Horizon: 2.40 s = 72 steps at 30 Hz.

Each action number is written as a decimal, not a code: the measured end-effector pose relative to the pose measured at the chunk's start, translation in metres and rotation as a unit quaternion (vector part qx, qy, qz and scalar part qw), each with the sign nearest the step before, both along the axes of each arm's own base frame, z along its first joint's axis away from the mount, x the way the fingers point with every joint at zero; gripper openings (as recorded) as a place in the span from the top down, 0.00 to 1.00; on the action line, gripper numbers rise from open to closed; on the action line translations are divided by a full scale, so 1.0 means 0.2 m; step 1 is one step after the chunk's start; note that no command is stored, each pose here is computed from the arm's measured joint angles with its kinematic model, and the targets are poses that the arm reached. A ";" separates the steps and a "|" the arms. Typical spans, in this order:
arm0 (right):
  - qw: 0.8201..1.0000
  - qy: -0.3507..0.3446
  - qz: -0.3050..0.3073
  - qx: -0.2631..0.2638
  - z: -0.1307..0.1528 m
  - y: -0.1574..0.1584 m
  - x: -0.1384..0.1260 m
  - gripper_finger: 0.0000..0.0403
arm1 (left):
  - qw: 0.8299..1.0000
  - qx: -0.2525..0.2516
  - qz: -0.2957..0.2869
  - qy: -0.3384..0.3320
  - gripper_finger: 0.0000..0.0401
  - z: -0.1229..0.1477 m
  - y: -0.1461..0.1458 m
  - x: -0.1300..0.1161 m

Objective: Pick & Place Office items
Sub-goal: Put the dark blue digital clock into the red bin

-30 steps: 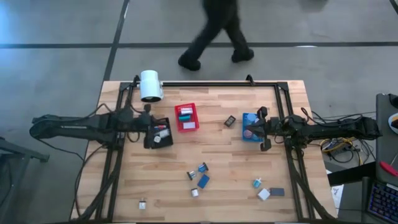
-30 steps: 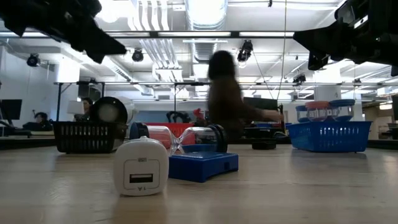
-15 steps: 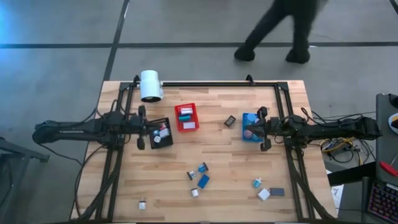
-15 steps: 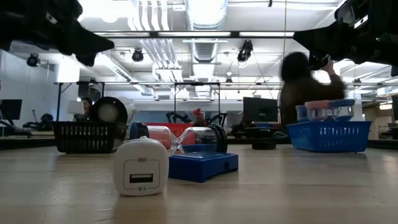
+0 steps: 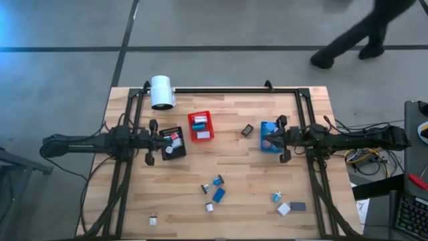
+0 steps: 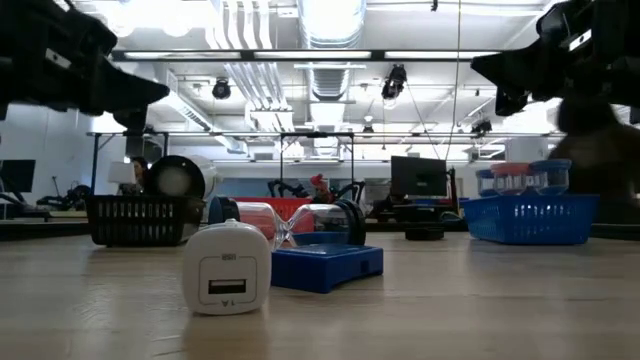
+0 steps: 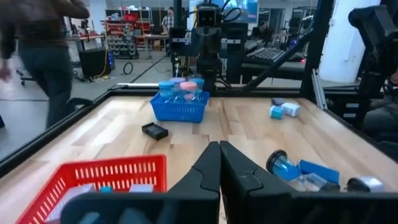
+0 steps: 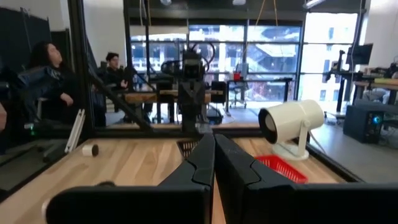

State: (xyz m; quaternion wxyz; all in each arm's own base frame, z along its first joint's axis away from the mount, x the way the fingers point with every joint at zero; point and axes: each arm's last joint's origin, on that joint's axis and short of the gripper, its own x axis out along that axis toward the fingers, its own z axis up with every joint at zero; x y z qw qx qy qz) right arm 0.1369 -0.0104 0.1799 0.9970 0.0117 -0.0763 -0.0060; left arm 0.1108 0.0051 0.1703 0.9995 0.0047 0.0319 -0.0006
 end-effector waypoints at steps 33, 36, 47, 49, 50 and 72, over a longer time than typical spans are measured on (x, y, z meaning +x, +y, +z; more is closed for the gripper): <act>0.999 -0.003 -0.002 0.032 0.01 0.00 0.00 0.98 | 1.000 -0.016 0.001 0.002 0.97 -0.05 0.00 0.00; 0.999 -0.010 0.026 0.027 0.05 0.01 0.02 0.98 | 1.000 -0.018 0.002 0.002 0.98 -0.05 0.00 0.00; 0.983 0.173 -0.020 0.049 0.35 0.02 0.11 0.98 | 0.999 -0.037 0.004 0.009 0.98 -0.04 0.00 -0.01; 0.979 0.194 -0.028 0.059 0.40 0.02 0.12 0.98 | 0.999 -0.037 0.004 0.012 0.97 -0.05 0.00 -0.01; 0.977 0.200 -0.027 0.063 0.42 0.03 0.13 0.98 | 0.999 -0.038 0.004 0.016 0.97 -0.05 0.00 -0.01; 0.967 0.253 0.012 0.025 0.48 0.20 0.21 0.98 | 0.996 -0.079 0.046 0.014 0.96 -0.06 0.01 -0.01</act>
